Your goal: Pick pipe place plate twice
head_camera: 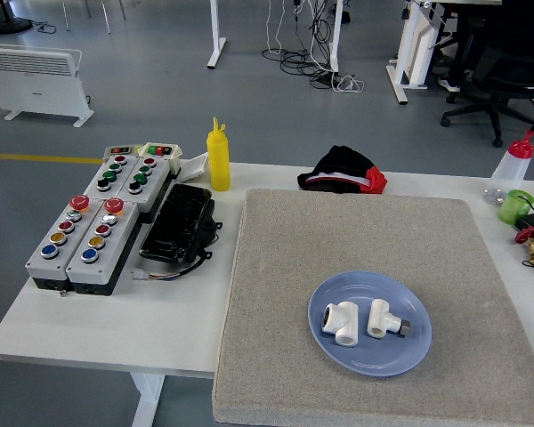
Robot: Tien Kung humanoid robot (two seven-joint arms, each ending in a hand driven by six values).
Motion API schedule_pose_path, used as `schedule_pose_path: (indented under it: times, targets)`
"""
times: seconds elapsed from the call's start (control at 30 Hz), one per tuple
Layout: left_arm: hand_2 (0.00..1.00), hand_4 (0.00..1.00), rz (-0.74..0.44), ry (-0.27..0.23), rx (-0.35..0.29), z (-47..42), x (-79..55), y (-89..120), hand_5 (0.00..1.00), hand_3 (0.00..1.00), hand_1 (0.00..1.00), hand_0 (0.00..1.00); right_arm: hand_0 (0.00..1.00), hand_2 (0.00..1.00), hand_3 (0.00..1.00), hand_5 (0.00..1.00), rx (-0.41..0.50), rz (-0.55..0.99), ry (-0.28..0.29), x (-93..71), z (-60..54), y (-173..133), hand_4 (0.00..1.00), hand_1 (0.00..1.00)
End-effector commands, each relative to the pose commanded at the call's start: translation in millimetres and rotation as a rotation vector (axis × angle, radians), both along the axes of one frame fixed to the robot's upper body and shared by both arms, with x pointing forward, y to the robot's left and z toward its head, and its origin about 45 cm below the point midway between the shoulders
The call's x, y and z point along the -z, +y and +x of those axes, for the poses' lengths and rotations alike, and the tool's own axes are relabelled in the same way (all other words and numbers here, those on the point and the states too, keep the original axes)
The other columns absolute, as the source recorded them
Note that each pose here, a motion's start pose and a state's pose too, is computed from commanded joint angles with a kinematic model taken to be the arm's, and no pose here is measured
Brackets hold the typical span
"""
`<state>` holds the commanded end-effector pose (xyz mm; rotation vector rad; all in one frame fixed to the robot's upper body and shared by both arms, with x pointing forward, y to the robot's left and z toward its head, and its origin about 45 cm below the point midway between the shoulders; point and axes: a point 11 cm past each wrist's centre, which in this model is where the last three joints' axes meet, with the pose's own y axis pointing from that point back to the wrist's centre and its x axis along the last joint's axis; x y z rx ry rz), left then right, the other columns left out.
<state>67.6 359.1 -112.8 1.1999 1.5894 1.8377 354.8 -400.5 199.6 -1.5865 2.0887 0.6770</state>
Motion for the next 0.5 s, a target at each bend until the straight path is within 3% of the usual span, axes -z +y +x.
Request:
schedule_pose_path:
  times: [0.03, 0.4, 0.43, 0.5]
  targets:
    - [0.619, 0.463, 0.0, 0.002, 0.001, -0.7, 0.1, 0.0, 0.998, 0.613, 0.578, 0.582, 0.925, 0.954, 0.862, 0.707, -0.009, 0.008, -0.002, 0.4, -1.3, -1.3, 0.578, 0.86]
    - [0.62, 0.462, -0.001, 0.013, 0.009, -4.8, 0.5, 0.4, 0.998, 0.614, 0.578, 0.582, 0.938, 0.976, 0.869, 0.674, -0.076, 0.041, -0.012, 1.9, -7.3, -3.7, 0.62, 0.865]
    - [0.619, 0.463, -0.001, 0.014, 0.008, -5.3, 0.6, 0.4, 0.998, 0.614, 0.578, 0.583, 0.892, 0.964, 0.866, 0.649, -0.071, 0.046, -0.015, 2.1, -7.6, -4.2, 0.627, 0.843]
    - [0.619, 0.463, -0.002, 0.014, 0.008, -6.1, 0.8, 0.3, 0.998, 0.614, 0.578, 0.583, 0.892, 0.964, 0.866, 0.649, -0.061, 0.053, -0.018, 2.5, -8.1, -5.2, 0.627, 0.843]
